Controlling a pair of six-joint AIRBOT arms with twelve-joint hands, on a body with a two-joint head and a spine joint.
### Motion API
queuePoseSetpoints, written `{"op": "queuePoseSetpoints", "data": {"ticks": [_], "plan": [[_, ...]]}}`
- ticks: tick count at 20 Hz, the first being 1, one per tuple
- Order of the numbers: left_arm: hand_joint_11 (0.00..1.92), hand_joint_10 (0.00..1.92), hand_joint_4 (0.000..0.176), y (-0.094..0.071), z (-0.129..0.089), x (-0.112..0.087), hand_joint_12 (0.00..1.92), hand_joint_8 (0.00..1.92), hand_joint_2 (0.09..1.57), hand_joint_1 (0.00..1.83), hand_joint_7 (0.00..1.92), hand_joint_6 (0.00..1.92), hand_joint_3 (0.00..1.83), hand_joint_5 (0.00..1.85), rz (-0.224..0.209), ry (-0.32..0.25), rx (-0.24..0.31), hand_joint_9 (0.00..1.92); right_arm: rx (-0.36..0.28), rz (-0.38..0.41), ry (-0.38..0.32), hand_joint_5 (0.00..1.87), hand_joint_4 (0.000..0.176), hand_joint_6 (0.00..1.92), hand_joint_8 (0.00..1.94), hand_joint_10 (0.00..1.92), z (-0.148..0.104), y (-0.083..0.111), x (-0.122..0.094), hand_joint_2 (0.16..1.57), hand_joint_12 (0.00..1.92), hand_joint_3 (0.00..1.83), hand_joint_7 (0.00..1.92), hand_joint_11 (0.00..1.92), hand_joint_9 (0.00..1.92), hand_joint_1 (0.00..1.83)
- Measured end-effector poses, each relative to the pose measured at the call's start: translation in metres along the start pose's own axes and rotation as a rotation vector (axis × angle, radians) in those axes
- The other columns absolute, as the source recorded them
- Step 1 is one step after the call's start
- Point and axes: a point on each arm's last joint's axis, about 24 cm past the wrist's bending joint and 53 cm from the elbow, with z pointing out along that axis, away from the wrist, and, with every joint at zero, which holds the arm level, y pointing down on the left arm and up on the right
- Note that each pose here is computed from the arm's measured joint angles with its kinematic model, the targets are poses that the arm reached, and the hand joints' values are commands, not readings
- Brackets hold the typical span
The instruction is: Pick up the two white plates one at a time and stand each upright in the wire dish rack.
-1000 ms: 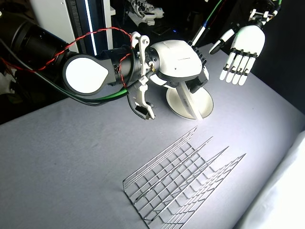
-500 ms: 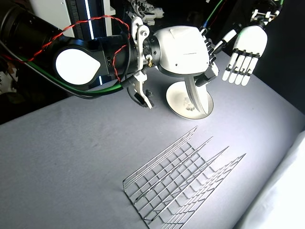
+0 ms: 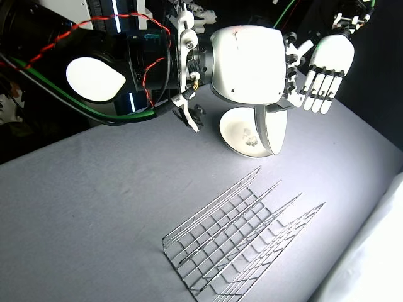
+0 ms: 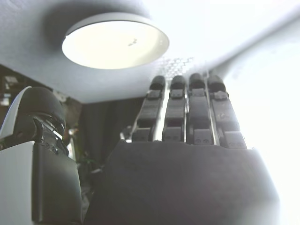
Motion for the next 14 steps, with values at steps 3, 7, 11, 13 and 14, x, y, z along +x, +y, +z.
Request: {"op": "queuePoseSetpoints", "data": {"ticks": [3, 7, 11, 13, 14], "plan": [[0.0, 0.0, 0.0, 0.0, 0.0, 0.0, 0.0, 0.0, 1.11, 0.0, 0.0, 0.0, 0.0, 0.0, 0.0, 0.0, -0.001, 0.0, 0.033, 0.068, -0.039, 0.66, 0.0, 1.3, 1.15, 1.27, -0.001, -0.005, -0.011, 1.18, 1.35, 0.0, 0.91, 0.73, 0.87, 1.36], [0.0, 0.0, 0.0, 0.0, 0.0, 0.0, 0.0, 0.0, 1.1, 0.0, 0.0, 0.0, 0.0, 0.0, 0.0, 0.001, 0.0, 0.0, 0.056, 0.119, -0.077, 0.7, 0.0, 1.28, 1.1, 1.23, -0.003, -0.008, -0.024, 1.16, 1.34, 0.0, 0.93, 0.73, 0.89, 1.36], [0.0, 0.0, 0.0, 0.001, 0.0, 0.003, 0.0, 0.0, 1.11, 0.0, 0.0, 0.0, 0.0, 0.0, -0.004, 0.007, -0.002, 0.0, 0.075, 0.153, -0.094, 0.71, 0.0, 1.24, 1.07, 1.2, -0.003, -0.01, -0.03, 1.15, 1.3, 0.0, 0.96, 0.76, 0.9, 1.37], [0.0, 0.0, 0.0, 0.001, 0.0, 0.004, 0.0, 0.0, 1.1, 0.0, 0.0, 0.0, 0.0, 0.0, -0.003, 0.012, -0.003, 0.0, 0.071, 0.173, -0.112, 0.74, 0.0, 1.21, 1.01, 1.15, -0.002, -0.006, -0.037, 1.13, 1.29, 0.0, 1.01, 0.77, 0.96, 1.37], [0.0, 0.0, 0.0, 0.001, 0.0, 0.004, 0.0, 0.0, 1.11, 0.0, 0.0, 0.0, 0.0, 0.0, -0.004, 0.012, -0.003, 0.0, 0.065, 0.18, -0.12, 0.75, 0.0, 1.2, 1.01, 1.16, -0.002, -0.003, -0.041, 1.13, 1.3, 0.0, 1.0, 0.76, 0.95, 1.37]]}}
